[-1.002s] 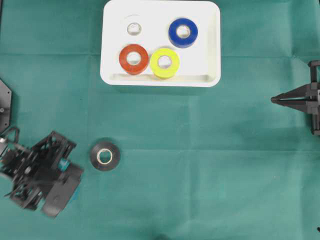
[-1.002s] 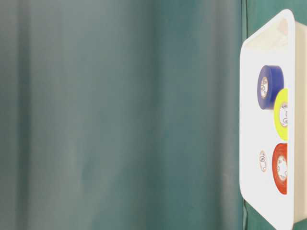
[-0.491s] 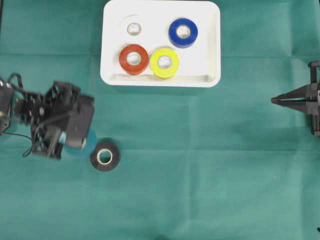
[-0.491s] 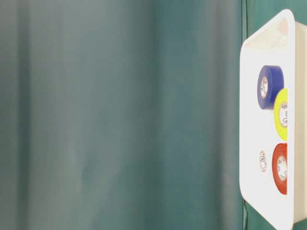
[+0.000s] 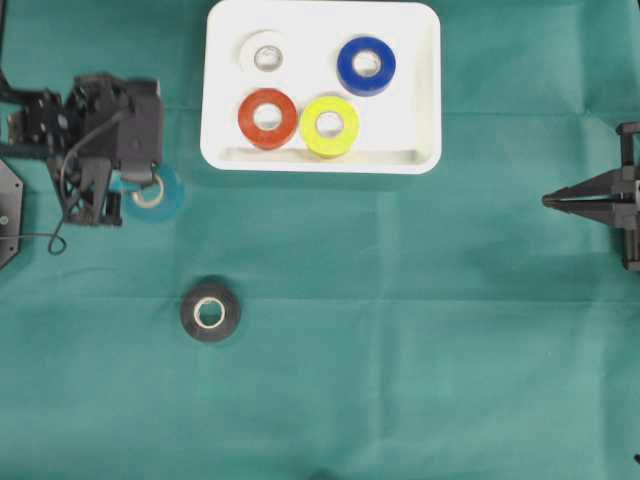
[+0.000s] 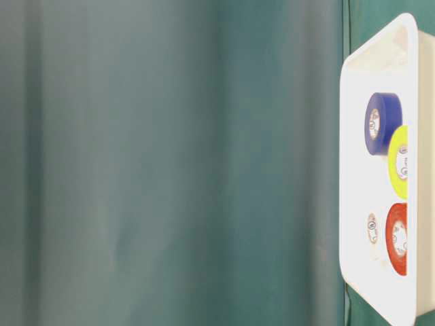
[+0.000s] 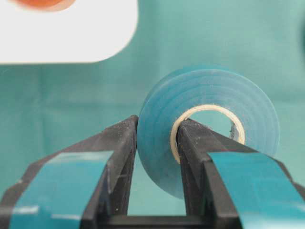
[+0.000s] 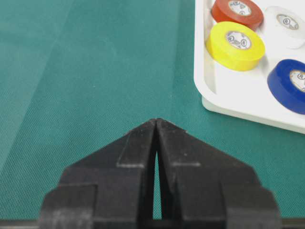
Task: Put the tape into the white case with the left arm.
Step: 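Lift and carry the teal roll into the white tray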
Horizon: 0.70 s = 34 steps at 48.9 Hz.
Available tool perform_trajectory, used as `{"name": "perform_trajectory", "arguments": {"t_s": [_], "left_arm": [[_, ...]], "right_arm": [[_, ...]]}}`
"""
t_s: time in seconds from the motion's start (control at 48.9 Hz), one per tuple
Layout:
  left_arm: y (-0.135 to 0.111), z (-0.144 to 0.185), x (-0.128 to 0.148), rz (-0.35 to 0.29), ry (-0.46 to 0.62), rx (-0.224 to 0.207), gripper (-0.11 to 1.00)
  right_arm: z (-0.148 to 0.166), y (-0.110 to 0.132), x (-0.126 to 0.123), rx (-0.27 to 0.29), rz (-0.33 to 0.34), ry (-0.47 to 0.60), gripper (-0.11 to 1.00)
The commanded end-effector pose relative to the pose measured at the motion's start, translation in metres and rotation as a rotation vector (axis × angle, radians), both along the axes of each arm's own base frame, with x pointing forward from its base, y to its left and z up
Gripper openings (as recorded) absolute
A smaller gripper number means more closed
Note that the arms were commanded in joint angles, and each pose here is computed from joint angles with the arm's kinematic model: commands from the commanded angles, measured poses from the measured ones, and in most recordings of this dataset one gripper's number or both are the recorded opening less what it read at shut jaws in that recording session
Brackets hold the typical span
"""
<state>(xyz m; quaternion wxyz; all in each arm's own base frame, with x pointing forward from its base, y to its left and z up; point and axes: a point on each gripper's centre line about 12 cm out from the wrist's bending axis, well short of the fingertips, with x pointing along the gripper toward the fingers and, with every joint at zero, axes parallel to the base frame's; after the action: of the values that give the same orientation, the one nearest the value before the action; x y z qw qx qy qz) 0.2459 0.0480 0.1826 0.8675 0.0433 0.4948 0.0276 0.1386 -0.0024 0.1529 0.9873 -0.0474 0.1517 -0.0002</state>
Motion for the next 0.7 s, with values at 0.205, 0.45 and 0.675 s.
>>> {"name": "perform_trajectory", "arguments": {"t_s": [0.205,0.45,0.675], "left_arm": [[0.013,0.004,-0.002,0.043,-0.018,0.01,0.22],[0.014,0.011,0.005,0.044,-0.05,0.017,0.22],[0.02,0.016,0.026,0.035,-0.069,0.028,0.22]], "right_arm": [[0.005,0.0,0.002,-0.001,0.002,-0.014,-0.1],[0.005,0.0,0.003,-0.001,0.0,-0.015,-0.1],[0.005,0.0,0.002,-0.001,0.001,-0.014,-0.1]]}}
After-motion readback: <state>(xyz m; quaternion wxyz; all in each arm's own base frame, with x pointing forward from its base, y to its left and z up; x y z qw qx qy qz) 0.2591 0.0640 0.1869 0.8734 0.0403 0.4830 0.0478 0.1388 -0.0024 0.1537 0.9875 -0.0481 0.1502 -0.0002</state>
